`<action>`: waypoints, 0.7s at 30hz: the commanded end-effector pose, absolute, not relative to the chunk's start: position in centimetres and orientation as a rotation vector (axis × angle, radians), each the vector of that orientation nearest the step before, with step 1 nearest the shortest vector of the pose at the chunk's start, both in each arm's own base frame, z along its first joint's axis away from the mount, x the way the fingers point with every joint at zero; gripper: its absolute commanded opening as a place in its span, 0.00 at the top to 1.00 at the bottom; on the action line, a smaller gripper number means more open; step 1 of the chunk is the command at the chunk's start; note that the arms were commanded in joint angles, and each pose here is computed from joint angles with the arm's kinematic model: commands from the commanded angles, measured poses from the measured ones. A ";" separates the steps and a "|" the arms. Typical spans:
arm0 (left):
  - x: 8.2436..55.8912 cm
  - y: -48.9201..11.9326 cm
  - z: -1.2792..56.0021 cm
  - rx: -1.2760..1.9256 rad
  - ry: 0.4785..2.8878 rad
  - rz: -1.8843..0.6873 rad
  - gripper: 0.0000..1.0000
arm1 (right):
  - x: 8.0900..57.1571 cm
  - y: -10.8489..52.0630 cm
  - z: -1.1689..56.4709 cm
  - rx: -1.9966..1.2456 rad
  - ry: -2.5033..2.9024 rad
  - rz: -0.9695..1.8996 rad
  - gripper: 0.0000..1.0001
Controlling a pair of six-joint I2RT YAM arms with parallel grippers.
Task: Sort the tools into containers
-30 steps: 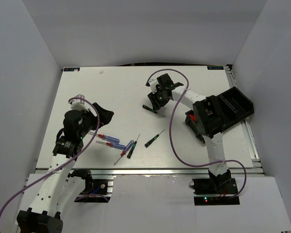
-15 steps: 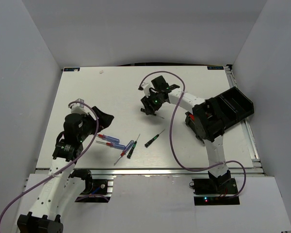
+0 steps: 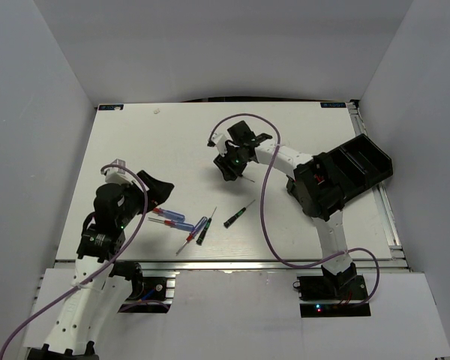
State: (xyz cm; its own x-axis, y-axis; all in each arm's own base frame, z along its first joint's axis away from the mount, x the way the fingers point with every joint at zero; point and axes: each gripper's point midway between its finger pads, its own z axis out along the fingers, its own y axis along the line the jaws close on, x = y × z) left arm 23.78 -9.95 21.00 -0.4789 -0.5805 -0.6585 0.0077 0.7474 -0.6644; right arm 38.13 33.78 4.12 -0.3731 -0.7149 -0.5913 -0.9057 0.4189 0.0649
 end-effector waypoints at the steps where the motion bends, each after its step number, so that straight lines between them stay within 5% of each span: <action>1: 23.5 -9.5 20.3 -0.474 1.971 -0.732 0.02 | 39.9 34.3 6.8 -1.413 2.060 0.480 0.45; 10: 23.7 -9.6 19.7 -0.474 1.997 -0.732 0.02 | 42.0 33.3 4.8 -1.503 2.047 0.320 0.36; 21: 23.3 -9.8 19.4 -0.478 2.015 -0.744 0.02 | 42.6 33.0 2.2 -1.543 2.085 0.308 0.43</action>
State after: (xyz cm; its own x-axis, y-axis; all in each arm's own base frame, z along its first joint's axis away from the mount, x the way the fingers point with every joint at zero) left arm 23.58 -9.86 19.58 -0.5104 -0.5807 -0.6342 -0.0339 0.7505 -0.6599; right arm 42.26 33.26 2.66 -0.2204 -0.8052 -0.5505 -0.9327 0.3391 -0.1226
